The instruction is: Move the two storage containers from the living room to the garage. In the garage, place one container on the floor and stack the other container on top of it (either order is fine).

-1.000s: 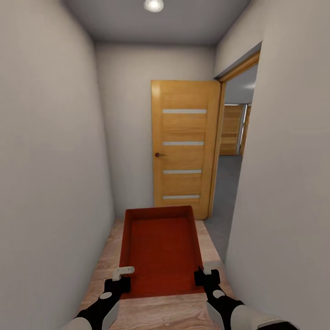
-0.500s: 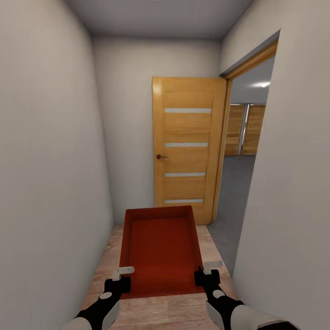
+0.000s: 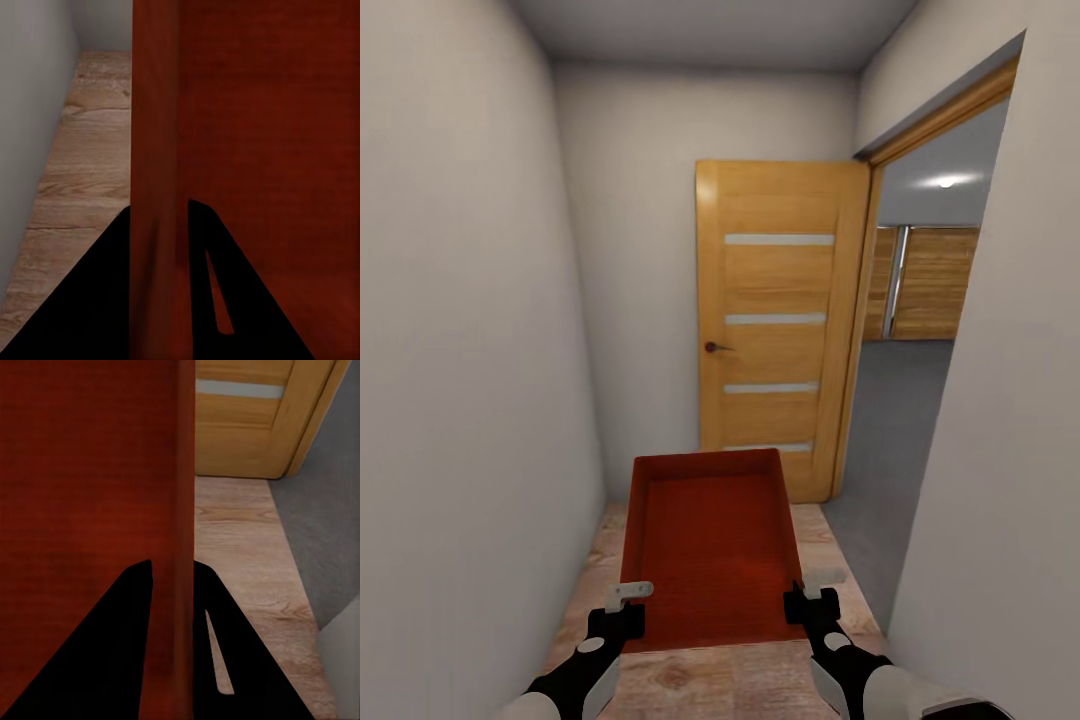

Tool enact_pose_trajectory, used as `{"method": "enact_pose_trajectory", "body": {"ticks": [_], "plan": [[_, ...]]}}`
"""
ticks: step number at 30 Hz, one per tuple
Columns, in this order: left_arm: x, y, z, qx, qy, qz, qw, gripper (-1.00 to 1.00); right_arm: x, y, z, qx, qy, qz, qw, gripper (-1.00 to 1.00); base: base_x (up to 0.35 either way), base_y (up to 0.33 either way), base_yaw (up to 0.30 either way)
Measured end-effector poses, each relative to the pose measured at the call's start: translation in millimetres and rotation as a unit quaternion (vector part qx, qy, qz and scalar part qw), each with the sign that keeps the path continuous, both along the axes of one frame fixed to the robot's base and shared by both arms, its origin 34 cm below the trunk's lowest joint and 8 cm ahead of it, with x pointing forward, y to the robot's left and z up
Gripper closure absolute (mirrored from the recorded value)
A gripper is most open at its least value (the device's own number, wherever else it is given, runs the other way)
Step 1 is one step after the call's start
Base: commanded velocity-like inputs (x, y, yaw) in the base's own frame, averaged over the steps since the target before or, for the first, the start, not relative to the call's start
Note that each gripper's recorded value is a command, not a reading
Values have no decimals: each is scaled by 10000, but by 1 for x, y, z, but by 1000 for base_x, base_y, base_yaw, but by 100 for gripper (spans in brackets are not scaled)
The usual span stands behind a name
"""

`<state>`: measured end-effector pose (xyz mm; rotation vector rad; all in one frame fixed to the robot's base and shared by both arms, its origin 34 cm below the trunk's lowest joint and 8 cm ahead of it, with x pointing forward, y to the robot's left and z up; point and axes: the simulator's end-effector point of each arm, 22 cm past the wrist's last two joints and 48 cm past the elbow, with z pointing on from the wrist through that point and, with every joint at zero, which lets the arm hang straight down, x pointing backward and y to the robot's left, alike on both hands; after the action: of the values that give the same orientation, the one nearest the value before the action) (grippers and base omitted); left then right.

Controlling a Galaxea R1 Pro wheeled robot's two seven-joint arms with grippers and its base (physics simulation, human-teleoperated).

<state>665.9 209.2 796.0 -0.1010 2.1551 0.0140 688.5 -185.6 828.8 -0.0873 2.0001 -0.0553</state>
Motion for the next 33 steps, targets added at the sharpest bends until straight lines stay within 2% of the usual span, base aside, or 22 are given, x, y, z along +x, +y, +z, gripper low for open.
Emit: {"method": "enact_pose_trajectory", "body": {"ticks": [8, 33], "plan": [[0, 0, 0, 0, 0, 0, 10000, 100, 0, 0, 0, 0, 0, 0, 10000, 100, 324, 73, 0], [-4, 2, -4, -128, -44, 103, 9999, 100, 2, 3, 2, -177, -45, 106, 9998, 100, 0, 0, 0]]}}
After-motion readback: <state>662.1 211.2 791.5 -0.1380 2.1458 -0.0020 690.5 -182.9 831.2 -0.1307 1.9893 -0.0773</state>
